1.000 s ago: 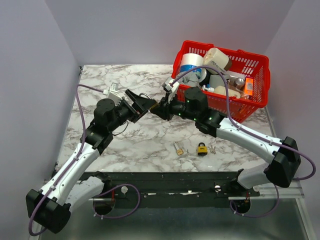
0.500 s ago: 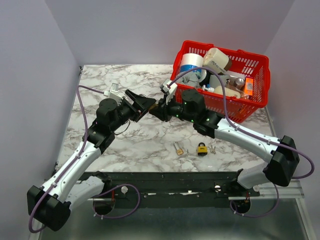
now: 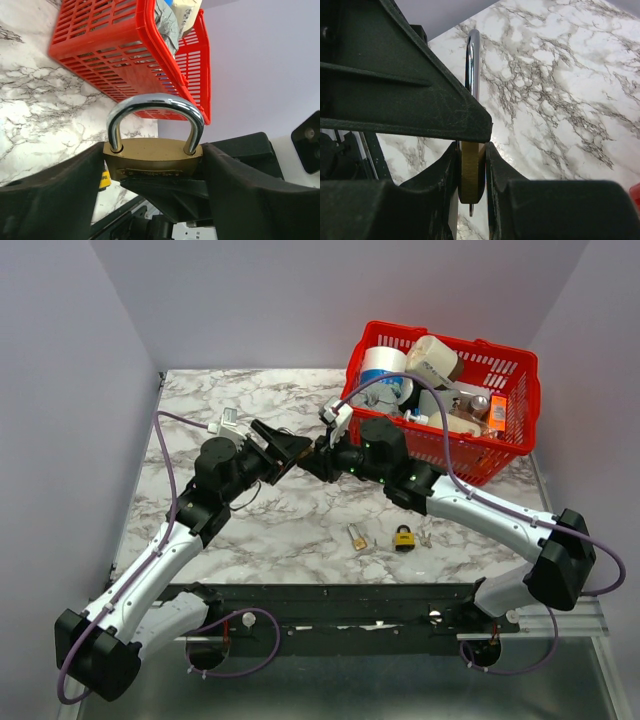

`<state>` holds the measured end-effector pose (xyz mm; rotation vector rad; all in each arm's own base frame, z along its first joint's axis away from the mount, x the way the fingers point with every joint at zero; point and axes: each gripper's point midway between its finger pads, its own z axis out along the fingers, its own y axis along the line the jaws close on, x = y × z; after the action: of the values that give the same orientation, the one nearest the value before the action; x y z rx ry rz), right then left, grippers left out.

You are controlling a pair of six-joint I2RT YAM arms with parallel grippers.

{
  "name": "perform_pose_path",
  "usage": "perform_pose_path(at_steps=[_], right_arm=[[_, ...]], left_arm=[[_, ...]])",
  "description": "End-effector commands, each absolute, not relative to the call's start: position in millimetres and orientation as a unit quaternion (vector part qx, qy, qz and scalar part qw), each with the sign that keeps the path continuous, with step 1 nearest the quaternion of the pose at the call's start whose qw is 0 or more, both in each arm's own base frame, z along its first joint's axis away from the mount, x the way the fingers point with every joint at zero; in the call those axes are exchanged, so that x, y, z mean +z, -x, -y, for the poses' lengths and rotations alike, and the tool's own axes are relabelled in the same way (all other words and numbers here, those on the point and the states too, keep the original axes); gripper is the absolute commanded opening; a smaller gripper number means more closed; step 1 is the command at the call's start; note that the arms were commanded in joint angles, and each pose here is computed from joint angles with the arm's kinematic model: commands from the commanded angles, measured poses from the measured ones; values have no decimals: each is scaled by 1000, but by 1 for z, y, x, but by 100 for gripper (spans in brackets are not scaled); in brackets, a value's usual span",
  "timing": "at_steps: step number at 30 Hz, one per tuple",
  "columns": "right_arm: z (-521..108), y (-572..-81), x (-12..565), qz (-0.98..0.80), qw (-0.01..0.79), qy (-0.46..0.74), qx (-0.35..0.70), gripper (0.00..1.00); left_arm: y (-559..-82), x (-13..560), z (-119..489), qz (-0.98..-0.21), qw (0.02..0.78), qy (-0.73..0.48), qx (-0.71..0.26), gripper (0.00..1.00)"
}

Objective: Lock with the key
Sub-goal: Lock the lock.

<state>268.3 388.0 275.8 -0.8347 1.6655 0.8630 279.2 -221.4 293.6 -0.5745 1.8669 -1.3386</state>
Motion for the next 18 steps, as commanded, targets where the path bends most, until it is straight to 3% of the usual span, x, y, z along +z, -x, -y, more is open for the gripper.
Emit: perform_pose_path(at_steps=[1, 6, 16, 17, 18], right_arm=[[-398, -273, 329, -648, 569, 325, 387, 1], [-397, -272, 325, -652, 565, 325, 388, 1], [-399, -261, 326, -645, 552, 336, 407, 1], [-399, -260, 324, -648, 549, 337, 407, 9], [-399, -259, 323, -649, 546, 338, 408, 32]], left_arm=[[-280, 285, 219, -738, 386, 225, -505, 90], [-281, 286, 218, -741, 393, 223, -497, 87], [-282, 286, 216, -743, 399, 222, -490, 56], [-282, 288, 216, -742, 400, 222, -490, 52], [-282, 287, 215, -742, 401, 222, -489, 49]])
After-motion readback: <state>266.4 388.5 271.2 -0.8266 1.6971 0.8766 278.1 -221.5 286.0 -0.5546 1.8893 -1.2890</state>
